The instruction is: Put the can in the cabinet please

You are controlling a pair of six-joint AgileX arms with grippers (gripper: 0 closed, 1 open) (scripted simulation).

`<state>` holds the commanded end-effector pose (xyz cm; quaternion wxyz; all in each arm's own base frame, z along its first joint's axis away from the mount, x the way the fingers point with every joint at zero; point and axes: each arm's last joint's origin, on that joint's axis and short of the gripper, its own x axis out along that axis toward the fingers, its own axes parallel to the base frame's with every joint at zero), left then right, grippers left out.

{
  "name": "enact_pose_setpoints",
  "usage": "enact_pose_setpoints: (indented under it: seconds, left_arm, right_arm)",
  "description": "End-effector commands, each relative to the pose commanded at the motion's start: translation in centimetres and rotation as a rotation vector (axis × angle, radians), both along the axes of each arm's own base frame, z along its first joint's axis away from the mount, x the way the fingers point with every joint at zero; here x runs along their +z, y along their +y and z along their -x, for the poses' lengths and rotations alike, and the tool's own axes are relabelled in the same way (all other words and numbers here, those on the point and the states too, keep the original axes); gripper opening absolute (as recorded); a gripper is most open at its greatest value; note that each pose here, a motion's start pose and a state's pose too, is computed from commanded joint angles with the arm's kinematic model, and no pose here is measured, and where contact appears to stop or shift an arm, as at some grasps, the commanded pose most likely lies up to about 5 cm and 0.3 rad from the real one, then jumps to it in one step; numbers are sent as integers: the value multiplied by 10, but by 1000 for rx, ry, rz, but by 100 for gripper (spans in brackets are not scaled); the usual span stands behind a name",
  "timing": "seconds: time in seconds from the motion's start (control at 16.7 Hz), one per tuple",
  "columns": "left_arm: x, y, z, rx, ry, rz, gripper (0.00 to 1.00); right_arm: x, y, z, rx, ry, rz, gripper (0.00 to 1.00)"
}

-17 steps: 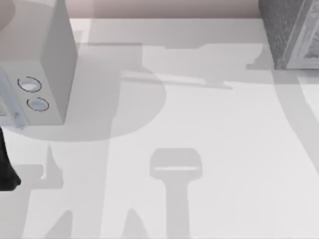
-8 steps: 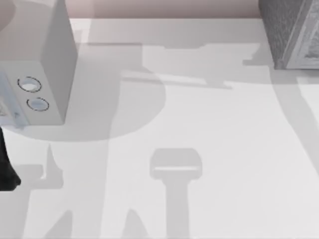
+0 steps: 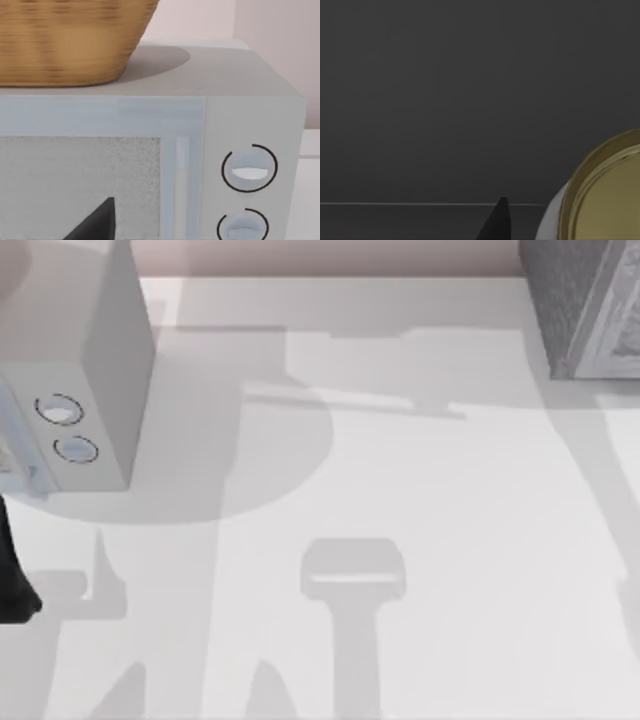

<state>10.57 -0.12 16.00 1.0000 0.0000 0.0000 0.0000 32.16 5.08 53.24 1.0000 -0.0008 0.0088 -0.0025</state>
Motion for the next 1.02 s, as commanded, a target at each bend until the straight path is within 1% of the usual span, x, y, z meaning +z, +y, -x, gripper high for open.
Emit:
enact_pose_setpoints:
  seconds: [0.24, 0.54, 0.66, 0.9, 1.02]
  left_arm:
    - [0, 0, 0, 0, 0, 0, 100]
    - [0, 0, 0, 0, 0, 0, 100]
    - [0, 0, 0, 0, 0, 0, 100]
    - [0, 0, 0, 0, 0, 0, 100]
    - [0, 0, 0, 0, 0, 0, 100]
  right_arm:
    - [11, -1, -40, 1, -25, -5, 0]
    - [2, -5, -77, 1, -25, -6, 0]
    - [-2, -6, -84, 1, -19, -5, 0]
    - [-2, -6, -84, 1, -18, -5, 0]
    - [-2, -6, -84, 1, -18, -5, 15]
